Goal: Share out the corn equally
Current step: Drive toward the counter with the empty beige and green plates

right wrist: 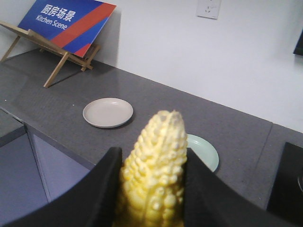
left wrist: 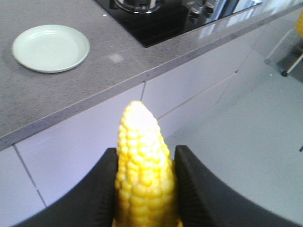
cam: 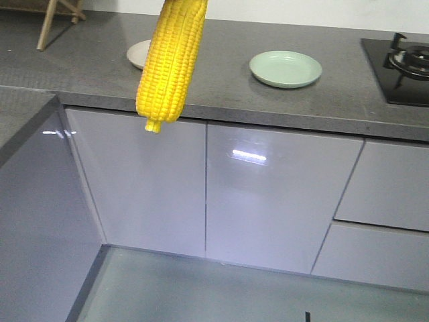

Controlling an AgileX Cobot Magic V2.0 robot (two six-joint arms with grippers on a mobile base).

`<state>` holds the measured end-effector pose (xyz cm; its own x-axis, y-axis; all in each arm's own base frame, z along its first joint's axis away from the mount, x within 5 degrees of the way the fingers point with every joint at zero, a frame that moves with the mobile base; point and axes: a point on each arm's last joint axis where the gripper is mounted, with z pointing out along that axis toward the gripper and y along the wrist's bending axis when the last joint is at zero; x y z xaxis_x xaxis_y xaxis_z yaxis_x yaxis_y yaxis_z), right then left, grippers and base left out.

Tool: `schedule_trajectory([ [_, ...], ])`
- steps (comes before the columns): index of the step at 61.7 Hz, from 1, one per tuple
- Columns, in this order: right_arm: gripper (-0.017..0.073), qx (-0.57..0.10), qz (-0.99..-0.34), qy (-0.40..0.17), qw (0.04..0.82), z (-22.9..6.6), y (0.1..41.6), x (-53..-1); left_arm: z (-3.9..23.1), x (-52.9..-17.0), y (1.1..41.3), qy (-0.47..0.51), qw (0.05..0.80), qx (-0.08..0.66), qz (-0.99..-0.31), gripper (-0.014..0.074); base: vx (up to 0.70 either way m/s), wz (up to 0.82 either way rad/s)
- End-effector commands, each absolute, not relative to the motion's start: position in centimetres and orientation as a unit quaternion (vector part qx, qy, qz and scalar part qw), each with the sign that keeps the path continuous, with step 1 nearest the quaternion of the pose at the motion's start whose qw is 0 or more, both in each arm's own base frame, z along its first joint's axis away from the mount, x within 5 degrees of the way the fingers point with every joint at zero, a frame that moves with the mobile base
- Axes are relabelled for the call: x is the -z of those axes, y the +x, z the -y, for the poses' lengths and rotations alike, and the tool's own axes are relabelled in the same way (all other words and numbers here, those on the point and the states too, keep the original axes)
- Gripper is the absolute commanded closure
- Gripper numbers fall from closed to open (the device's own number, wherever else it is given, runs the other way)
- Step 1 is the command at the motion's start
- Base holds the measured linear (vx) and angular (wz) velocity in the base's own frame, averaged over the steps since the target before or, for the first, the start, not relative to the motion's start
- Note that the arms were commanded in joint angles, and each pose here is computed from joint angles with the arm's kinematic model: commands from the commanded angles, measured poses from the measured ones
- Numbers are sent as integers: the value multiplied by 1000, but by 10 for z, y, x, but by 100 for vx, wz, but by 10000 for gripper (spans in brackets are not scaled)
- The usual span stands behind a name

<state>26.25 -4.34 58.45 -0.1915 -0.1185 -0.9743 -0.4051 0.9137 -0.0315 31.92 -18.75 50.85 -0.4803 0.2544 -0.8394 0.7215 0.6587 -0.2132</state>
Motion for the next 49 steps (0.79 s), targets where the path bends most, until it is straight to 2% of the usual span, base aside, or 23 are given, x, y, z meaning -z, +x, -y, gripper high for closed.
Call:
schedule_trajectory([
  [1,566,-120,-746,-181,629,36,247,-596,182,-534,298,300,448,304,-786,600,-5,-31],
  [23,566,-120,-746,-181,629,36,247,-596,182,-534,298,300,448,304,-786,600,-4,-20],
  [49,566,-120,-746,-181,629,36,247,-596,182,-534,298,300,448,304,-786,600,1,6],
])
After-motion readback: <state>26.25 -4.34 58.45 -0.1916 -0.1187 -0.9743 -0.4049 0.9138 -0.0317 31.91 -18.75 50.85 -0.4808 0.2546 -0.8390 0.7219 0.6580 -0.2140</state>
